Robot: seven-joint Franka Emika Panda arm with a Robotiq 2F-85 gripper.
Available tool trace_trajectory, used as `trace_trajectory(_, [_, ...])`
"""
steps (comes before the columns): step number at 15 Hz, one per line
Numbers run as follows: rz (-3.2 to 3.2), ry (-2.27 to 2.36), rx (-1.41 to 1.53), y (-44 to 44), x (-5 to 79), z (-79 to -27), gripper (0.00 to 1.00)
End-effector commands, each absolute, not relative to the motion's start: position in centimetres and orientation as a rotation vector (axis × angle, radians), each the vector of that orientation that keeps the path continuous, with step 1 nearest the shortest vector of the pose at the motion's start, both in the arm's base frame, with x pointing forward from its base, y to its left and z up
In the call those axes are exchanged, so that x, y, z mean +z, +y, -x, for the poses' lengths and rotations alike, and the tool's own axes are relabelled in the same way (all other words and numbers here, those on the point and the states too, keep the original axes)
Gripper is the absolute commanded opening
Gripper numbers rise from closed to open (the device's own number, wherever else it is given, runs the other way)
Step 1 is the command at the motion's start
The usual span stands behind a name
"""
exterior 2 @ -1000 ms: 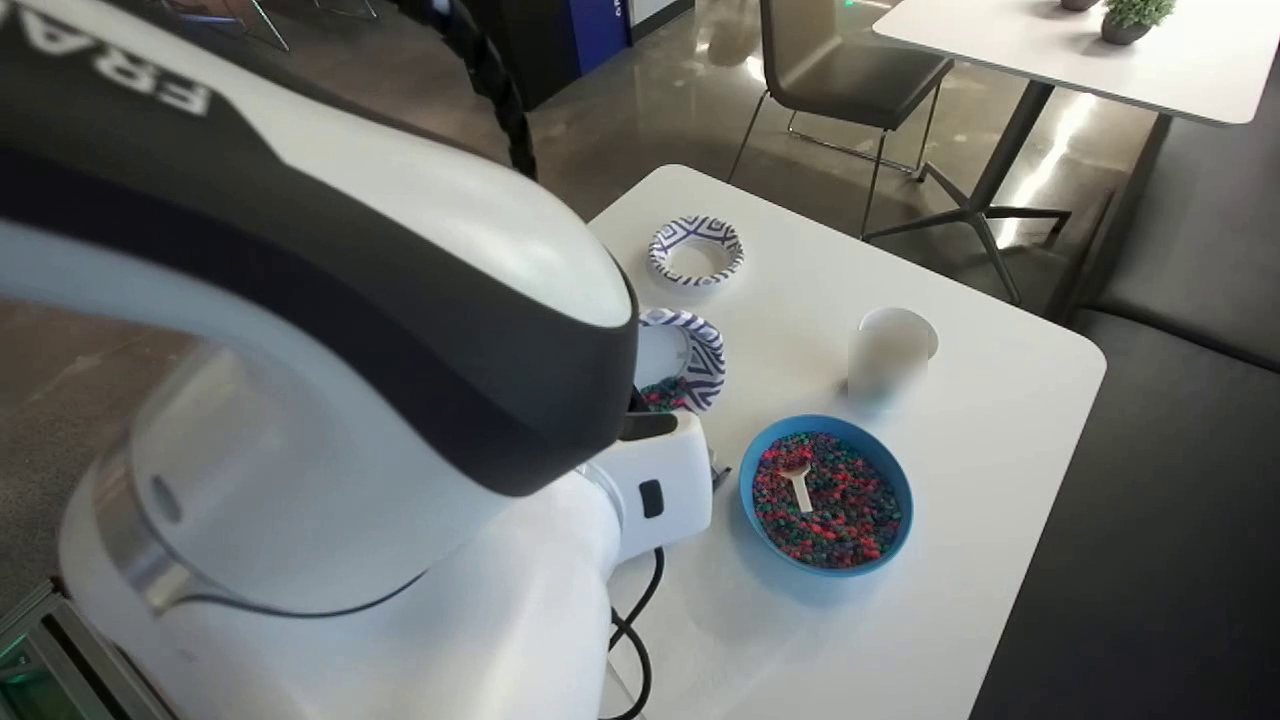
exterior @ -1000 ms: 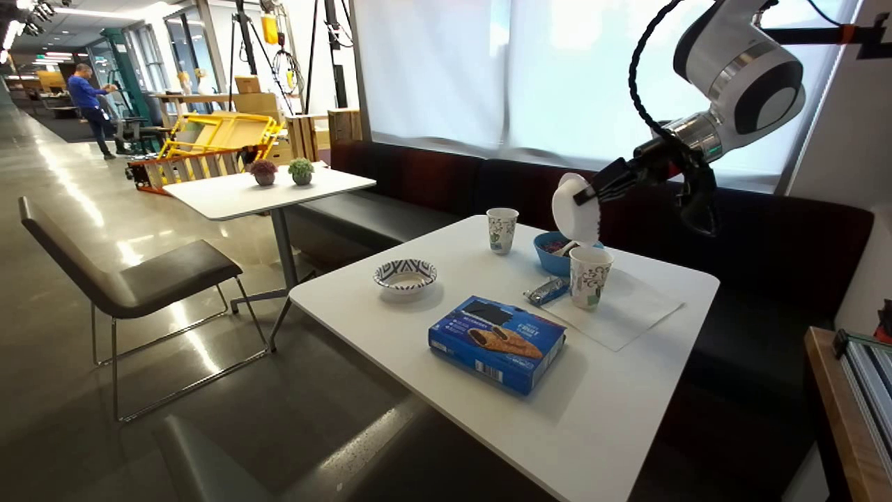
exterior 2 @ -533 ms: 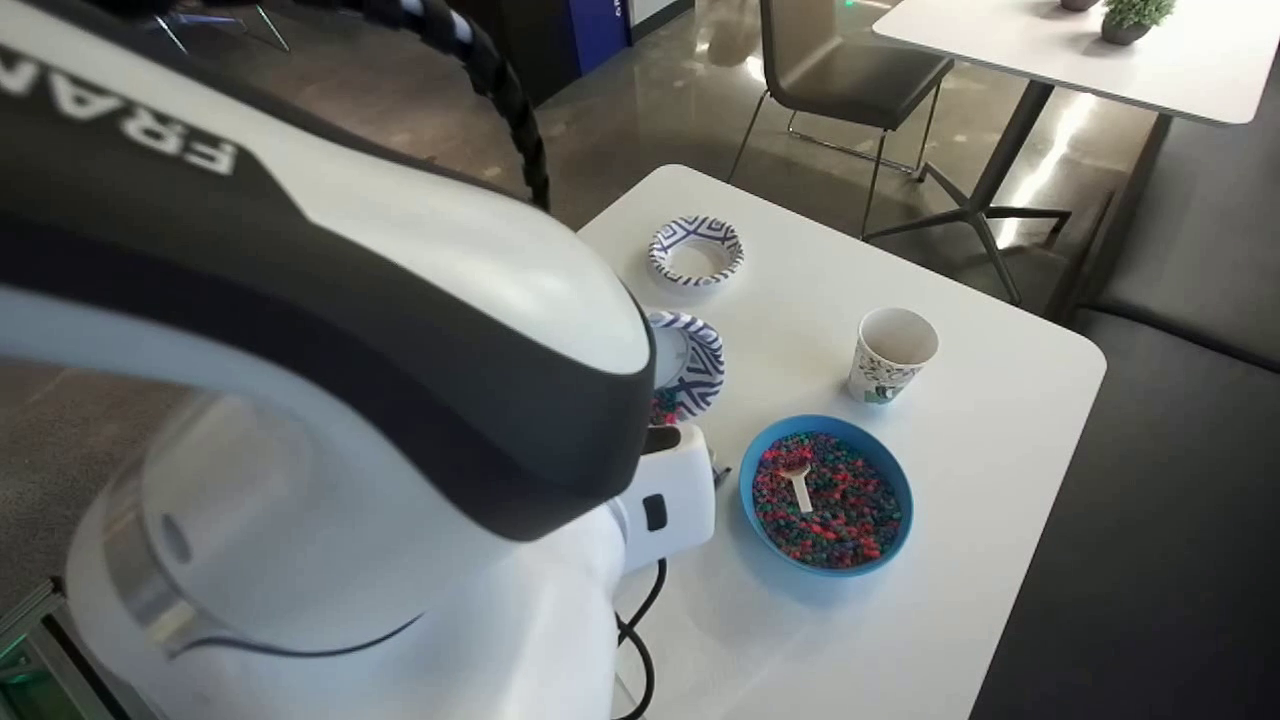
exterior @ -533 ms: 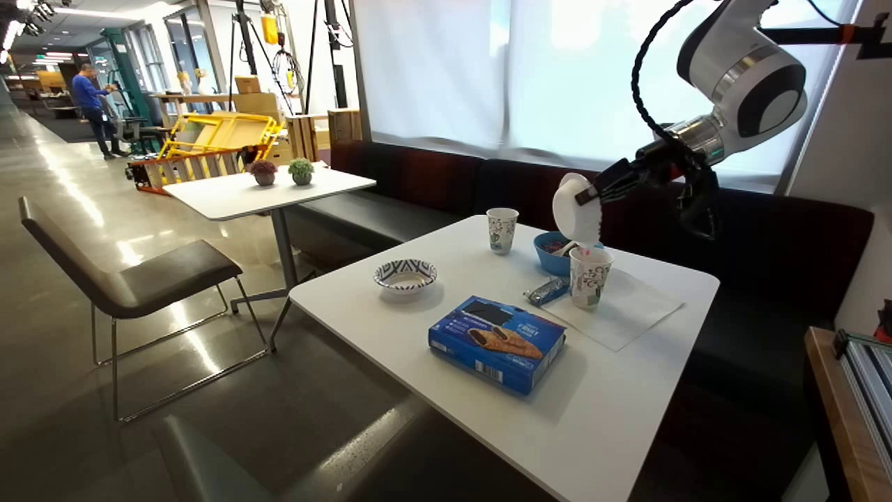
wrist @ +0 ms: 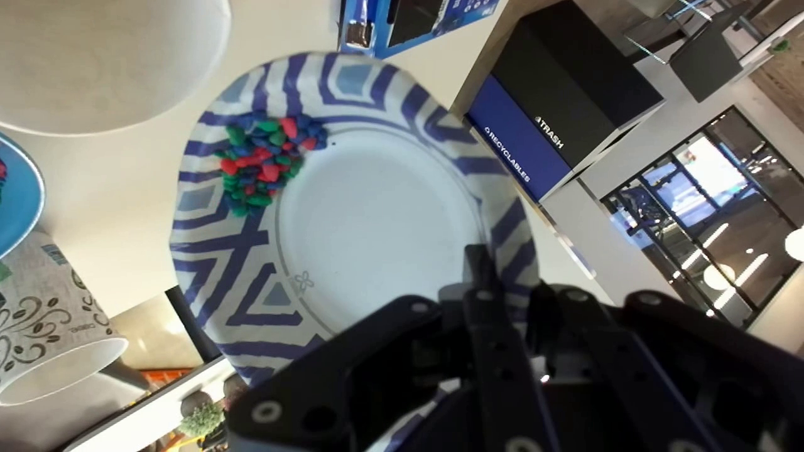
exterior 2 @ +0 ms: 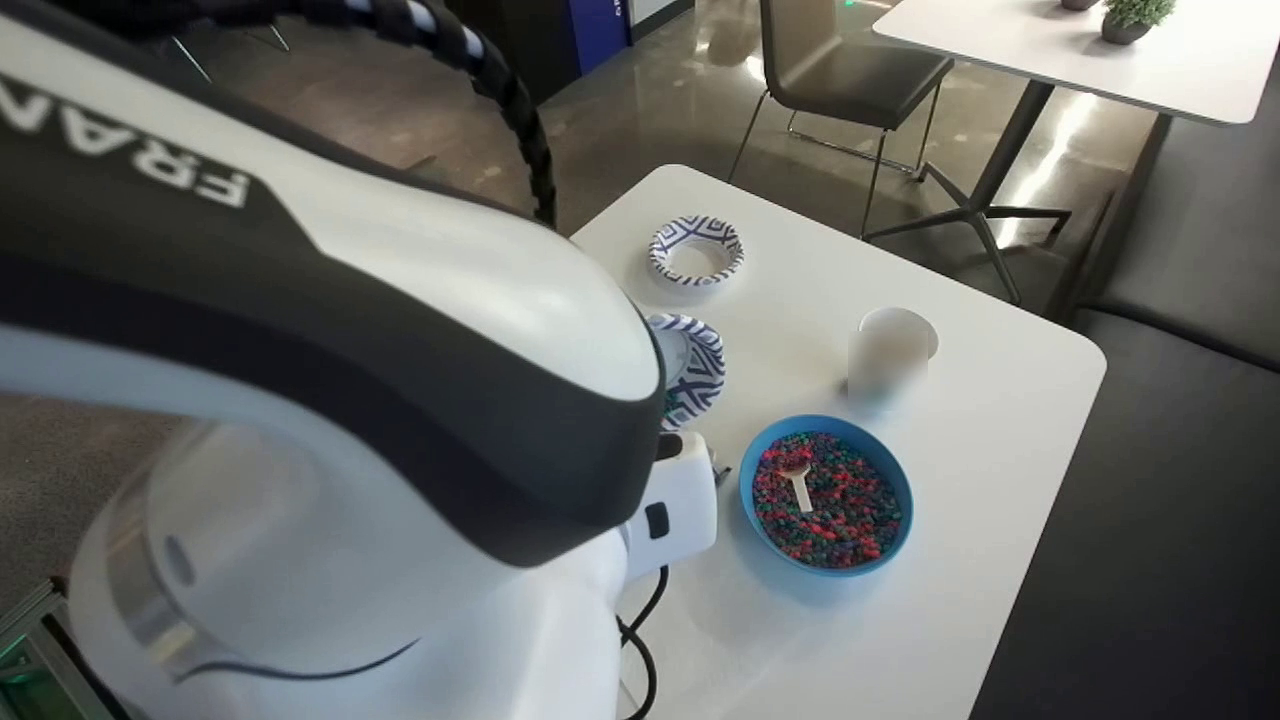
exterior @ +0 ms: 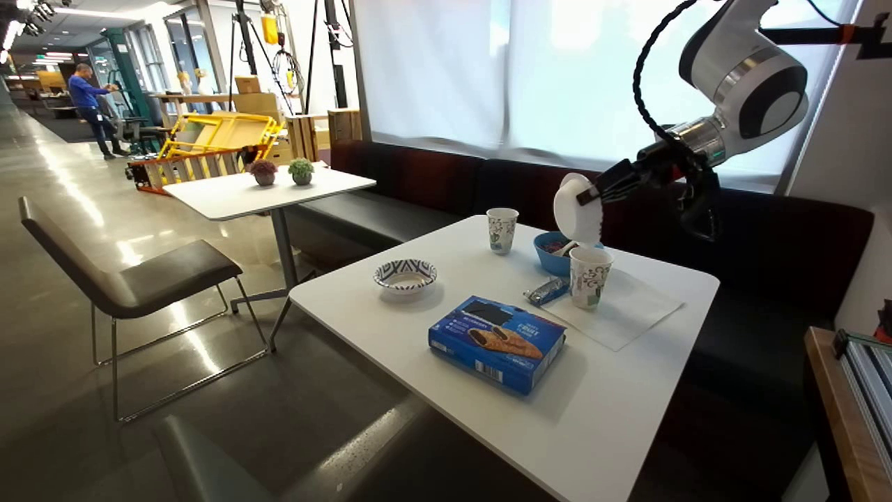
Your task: Pour the cereal in the blue bowl into the cup
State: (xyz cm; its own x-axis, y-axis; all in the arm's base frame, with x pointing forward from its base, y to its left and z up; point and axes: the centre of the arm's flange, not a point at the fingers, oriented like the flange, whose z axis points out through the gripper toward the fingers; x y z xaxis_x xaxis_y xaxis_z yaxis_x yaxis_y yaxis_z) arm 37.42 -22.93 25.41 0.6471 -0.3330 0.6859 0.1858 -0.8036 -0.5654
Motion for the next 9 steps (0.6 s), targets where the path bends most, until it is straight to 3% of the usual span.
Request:
trace_trajectory(1, [2.201,0.11,-1.146,-23.3,24.67,-36.84,0.01])
trace_trajectory(9, [2.165,0.099,-1.174,-24.07,24.57,-36.19,0.01])
